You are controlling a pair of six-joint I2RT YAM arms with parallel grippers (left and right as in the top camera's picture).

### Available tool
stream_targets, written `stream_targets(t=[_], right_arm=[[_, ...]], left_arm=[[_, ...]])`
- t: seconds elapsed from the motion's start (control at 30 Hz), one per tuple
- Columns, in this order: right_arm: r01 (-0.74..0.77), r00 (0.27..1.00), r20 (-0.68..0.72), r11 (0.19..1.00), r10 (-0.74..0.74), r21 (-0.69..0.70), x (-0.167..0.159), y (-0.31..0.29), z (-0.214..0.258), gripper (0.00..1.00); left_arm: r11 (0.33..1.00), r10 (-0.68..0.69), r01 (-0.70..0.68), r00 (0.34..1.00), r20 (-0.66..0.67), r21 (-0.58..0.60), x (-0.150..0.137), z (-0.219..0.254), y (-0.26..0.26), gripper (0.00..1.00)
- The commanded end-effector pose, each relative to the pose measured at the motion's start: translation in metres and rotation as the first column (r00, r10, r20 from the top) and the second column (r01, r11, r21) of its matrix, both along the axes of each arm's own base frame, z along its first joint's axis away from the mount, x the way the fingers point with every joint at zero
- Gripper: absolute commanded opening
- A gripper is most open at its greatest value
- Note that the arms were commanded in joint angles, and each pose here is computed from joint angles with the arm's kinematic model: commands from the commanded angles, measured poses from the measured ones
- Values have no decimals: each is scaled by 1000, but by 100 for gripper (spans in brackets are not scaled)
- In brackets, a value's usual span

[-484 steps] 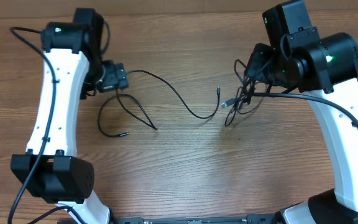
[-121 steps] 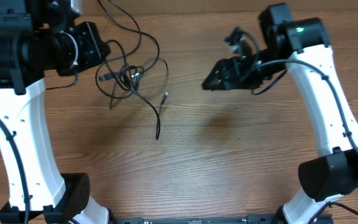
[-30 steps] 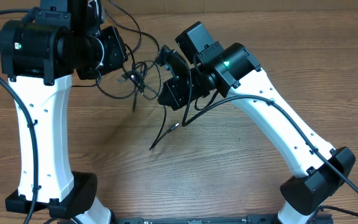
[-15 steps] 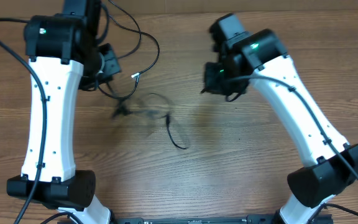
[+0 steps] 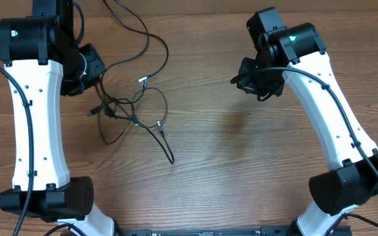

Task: Untangle cables
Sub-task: 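Lower the cable bundle with the left gripper onto the table left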

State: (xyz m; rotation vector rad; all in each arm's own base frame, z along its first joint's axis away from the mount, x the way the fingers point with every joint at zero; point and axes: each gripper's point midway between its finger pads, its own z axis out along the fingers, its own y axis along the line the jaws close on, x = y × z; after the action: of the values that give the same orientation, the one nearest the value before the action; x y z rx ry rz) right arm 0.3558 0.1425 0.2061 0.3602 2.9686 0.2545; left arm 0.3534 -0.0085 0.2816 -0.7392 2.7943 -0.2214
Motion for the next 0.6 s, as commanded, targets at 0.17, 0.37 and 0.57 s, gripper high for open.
stream_targets(t=[0.17,0.37,0.57], right_arm=[[-94,996,1,992,94,88,-6,25,4,45],[-180,983,0,973,181,142,-12,36,6,59],[-191,981,-2,966,195,171,-14,41,8,79]], left_arm=[[913,-312,328,945,101,-243,-4,14,-67,4],[901,-339,358,933,118,-246,-4,15,-72,13],[974,-220,220,975,9,-45,-4,-2,-31,56]])
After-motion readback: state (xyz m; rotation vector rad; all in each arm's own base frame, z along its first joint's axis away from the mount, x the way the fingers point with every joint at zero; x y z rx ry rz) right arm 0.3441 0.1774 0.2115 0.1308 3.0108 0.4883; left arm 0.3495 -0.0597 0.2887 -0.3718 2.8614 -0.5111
